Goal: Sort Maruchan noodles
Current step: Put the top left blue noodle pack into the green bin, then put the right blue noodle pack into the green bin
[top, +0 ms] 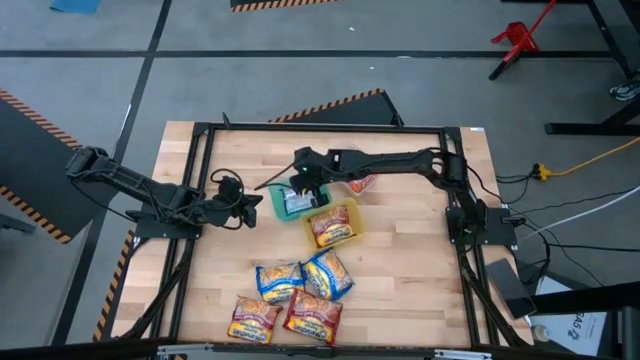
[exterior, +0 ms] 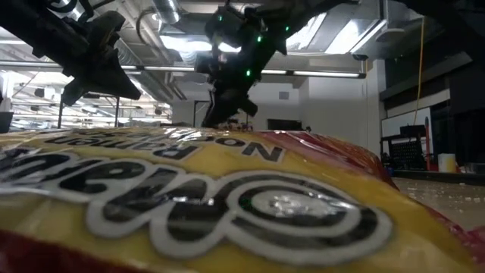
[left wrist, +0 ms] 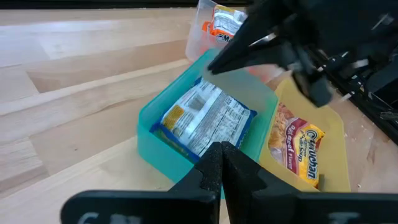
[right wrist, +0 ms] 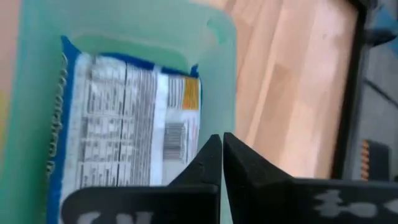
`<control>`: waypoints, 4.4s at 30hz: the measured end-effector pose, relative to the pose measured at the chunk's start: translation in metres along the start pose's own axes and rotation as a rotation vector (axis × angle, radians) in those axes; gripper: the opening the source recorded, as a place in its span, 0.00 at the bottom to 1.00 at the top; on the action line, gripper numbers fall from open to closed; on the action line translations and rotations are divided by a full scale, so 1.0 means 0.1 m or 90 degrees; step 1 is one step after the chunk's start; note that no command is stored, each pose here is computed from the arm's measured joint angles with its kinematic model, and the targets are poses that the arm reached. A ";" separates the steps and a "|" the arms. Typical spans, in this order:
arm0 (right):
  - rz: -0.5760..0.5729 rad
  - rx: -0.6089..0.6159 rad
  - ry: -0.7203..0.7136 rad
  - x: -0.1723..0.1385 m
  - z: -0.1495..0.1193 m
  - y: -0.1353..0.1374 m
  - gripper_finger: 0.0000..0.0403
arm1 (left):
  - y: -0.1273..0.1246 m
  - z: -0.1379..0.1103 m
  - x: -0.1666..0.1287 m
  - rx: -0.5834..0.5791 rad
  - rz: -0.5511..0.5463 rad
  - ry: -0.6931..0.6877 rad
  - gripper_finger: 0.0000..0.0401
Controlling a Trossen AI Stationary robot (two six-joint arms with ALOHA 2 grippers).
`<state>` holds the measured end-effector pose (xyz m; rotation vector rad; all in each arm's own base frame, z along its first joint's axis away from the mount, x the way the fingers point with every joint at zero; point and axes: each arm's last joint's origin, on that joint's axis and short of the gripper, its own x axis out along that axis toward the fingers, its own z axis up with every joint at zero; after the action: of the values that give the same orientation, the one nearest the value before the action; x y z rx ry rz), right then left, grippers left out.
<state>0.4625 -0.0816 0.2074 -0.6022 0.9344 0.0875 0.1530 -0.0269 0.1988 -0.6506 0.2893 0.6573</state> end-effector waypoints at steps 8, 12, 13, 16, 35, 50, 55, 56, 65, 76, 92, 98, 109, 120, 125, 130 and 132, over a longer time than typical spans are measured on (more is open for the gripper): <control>0.005 0.004 -0.022 -0.24 0.09 -0.01 0.00 | 0.00 0.00 0.00 0.000 0.002 -0.004 0.00; 0.088 0.037 0.001 -0.24 0.02 0.07 0.03 | 0.00 0.00 0.00 -0.001 -0.005 0.005 0.00; 0.126 0.045 -0.004 -0.25 0.03 0.12 0.04 | -0.02 0.00 0.00 -0.003 -0.019 0.018 0.00; 0.242 0.085 -0.023 -0.44 0.16 0.27 0.06 | -0.11 0.01 -0.02 0.003 -0.119 0.080 0.00; 0.394 0.184 0.344 -1.23 0.13 2.47 0.08 | -0.57 -0.23 0.00 0.048 -0.390 0.172 0.06; 0.305 0.238 0.300 -0.92 -0.25 2.88 0.69 | -0.94 -0.50 0.10 0.002 -0.415 0.157 0.21; 0.274 0.319 0.290 -0.91 -0.22 2.89 0.78 | -1.16 -0.64 0.13 0.078 -0.440 0.246 0.21; 0.272 0.328 0.275 -0.91 -0.20 2.91 0.78 | -1.20 -0.69 0.14 0.105 -0.432 0.264 0.21; 0.186 0.390 0.072 -0.89 0.17 2.82 0.75 | -1.55 -0.97 0.28 0.269 -0.344 0.284 0.21; 0.173 0.499 0.077 -0.88 0.18 2.83 0.75 | -1.44 -1.25 0.73 0.317 -0.241 0.253 0.21; 0.078 0.724 0.111 -0.89 0.12 2.81 0.75 | -1.27 -1.41 1.07 0.290 -0.185 0.288 0.20; 0.028 0.827 0.088 -0.90 0.12 2.85 0.75 | -1.24 -1.39 1.12 0.284 -0.175 0.291 0.20; 0.023 0.935 0.077 -0.70 0.12 2.95 0.75 | -1.22 -1.39 1.12 0.289 -0.170 0.294 0.20; 0.058 0.924 0.035 -0.76 0.21 2.90 0.75 | -1.22 -1.38 1.14 0.287 -0.168 0.293 0.20; 0.026 0.937 0.023 -0.85 0.20 2.92 0.75 | -1.21 -1.38 1.14 0.286 -0.167 0.294 0.19; -0.040 0.949 0.026 -1.14 0.13 2.92 0.75 | -1.21 -1.38 1.14 0.284 -0.165 0.294 0.17; -0.046 0.964 0.016 -1.19 0.13 2.94 0.75 | -1.21 -1.38 1.14 0.284 -0.164 0.294 0.16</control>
<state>0.3051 0.1922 0.1738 0.7708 0.7496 -0.6527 0.3112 -0.1350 0.0989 -0.3912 0.7446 0.1732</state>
